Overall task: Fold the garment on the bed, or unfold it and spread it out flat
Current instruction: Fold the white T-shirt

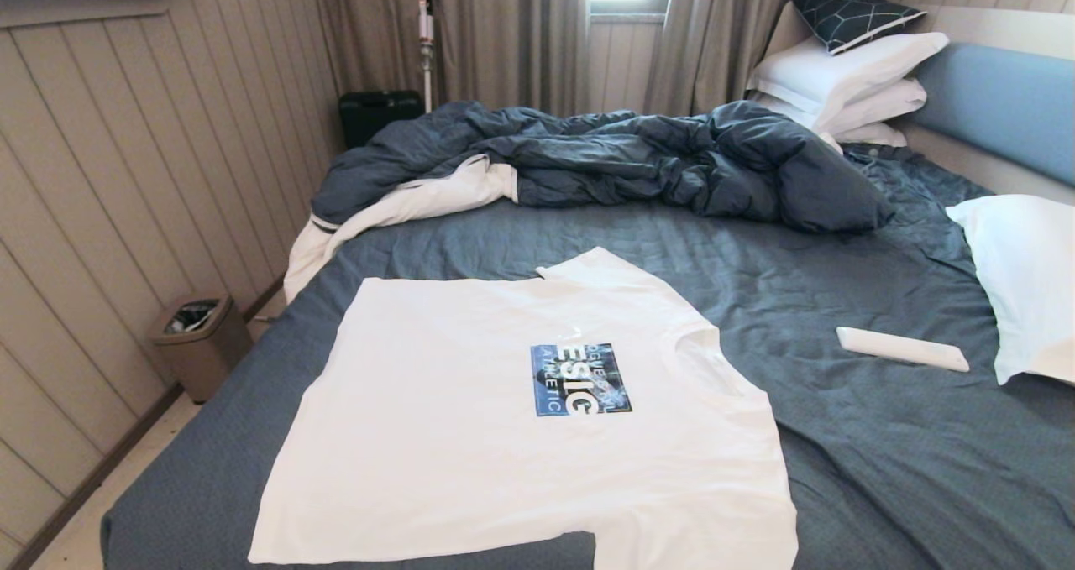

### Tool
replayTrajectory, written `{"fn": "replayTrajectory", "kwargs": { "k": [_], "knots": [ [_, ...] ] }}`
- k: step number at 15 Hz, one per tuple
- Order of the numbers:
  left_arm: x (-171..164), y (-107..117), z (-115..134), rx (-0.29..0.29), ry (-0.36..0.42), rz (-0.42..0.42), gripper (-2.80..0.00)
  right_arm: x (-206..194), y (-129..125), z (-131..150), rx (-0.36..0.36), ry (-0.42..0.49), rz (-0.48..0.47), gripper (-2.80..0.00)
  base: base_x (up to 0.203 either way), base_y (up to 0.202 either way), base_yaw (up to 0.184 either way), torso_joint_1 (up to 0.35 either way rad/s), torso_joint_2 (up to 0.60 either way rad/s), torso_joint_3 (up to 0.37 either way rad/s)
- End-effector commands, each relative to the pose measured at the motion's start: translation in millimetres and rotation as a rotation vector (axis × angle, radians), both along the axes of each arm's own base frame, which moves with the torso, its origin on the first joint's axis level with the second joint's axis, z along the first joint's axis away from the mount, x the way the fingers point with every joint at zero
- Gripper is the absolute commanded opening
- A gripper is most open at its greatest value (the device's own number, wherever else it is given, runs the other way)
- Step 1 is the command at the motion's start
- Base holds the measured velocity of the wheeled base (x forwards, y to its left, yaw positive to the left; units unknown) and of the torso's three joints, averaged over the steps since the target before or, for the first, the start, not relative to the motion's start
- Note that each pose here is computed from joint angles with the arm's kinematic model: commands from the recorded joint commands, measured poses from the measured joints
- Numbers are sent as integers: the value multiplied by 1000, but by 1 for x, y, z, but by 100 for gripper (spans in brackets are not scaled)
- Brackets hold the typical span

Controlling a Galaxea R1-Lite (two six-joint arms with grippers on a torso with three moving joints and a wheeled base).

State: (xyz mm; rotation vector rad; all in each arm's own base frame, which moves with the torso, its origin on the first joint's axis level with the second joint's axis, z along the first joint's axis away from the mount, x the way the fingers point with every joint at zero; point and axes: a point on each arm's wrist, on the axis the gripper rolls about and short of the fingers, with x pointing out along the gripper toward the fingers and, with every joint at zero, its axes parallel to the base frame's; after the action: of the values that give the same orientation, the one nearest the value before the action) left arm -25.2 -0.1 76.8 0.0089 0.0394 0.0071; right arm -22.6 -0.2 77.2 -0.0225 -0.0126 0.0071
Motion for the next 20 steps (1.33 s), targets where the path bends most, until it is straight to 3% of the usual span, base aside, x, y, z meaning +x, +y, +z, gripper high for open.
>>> {"fn": "replayTrajectory", "kwargs": {
  "k": [1, 8, 10, 13, 15, 17, 20],
  "knots": [
    [0, 0, 0, 0, 0, 2, -280, 0, 0, 0, 0, 0, 0, -280, 0, 0, 0, 0, 0, 0],
    [0, 0, 0, 2, 2, 0, -280, 0, 0, 0, -15, 0, 2, -280, 0, 0, 0, 0, 0, 0],
    [0, 0, 0, 17, 16, 7, -280, -2, 0, 0, -17, 36, 3, -280, 0, 0, 0, 0, 0, 0],
    [1, 0, 27, 12, 25, 3, -280, -8, 0, 21, -11, 99, 21, -280, 0, 0, 0, 0, 0, 0],
    [20, 0, 56, -23, 127, -9, -280, 1, 1, 56, 36, 161, 46, -280, 0, 0, 0, 0, 0, 0],
    [54, -1, 72, -55, 306, -53, -280, 27, 2, 88, 122, 276, 73, -280, 0, 0, 0, 0, 0, 0],
    [117, -2, 67, -111, 594, -109, -280, 84, 6, 109, 238, 472, 75, -280, 0, 0, 0, 0, 0, 0]
  ]
}}
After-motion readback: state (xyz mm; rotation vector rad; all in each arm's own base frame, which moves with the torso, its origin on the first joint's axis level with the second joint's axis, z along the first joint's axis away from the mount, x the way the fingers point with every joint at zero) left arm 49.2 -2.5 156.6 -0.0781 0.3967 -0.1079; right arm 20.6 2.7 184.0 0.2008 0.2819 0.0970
